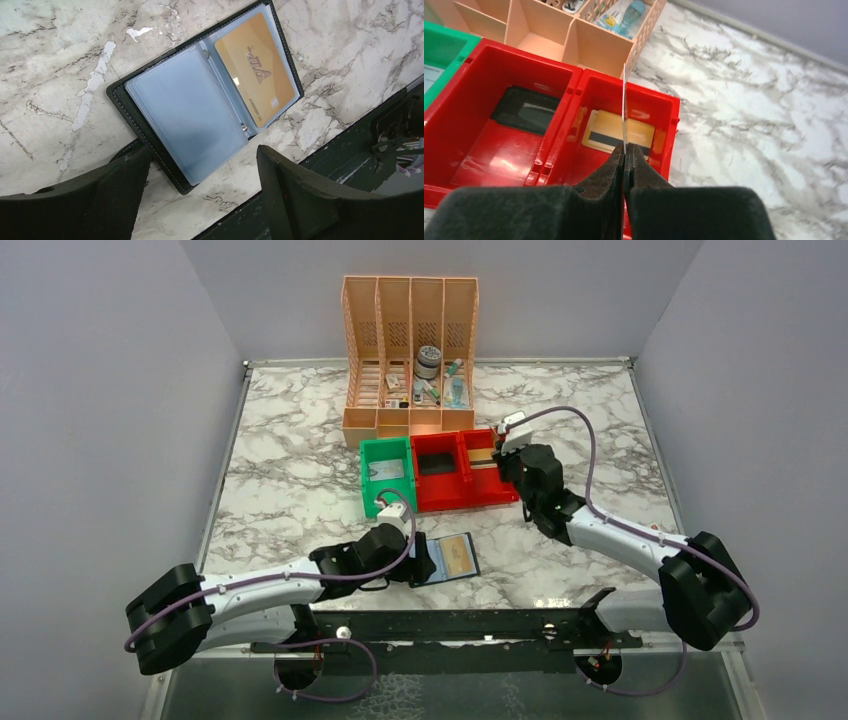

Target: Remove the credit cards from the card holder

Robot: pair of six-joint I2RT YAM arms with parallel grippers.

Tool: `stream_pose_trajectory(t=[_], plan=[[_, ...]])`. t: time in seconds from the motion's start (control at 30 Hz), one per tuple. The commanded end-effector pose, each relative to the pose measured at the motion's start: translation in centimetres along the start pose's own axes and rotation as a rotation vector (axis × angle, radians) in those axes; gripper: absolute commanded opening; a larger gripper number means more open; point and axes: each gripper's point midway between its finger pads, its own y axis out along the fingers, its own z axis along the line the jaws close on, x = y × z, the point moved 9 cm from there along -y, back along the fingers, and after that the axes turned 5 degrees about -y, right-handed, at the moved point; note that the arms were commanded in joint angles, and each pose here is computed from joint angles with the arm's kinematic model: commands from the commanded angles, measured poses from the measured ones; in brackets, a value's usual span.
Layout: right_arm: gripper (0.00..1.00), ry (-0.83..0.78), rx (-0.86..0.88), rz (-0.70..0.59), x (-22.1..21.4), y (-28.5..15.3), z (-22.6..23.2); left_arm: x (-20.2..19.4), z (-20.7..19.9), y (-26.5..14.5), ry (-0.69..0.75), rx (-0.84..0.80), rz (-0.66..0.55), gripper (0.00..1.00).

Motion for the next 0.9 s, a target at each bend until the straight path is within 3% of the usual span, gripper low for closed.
stream_pose_trajectory(t=[0.0, 0.27, 0.87], plan=[[0.01, -0.291, 0.077, -0.199, 1.0, 0.4, -0.6, 0.8, -0.7, -0.2, 0.034, 0.005, -0.01, 0.82], [0.01, -0.554, 0.172, -0.098, -0.4, 2.2, -0.3, 1.0, -0.9, -0.3, 0.02, 0.0, -0.027, 0.93], [0.01, -0.694, 0.395, 0.109, -4.7, 6.8, -0.9, 1.5, -1.2, -0.7, 0.039, 0.011, -0.032, 0.95]])
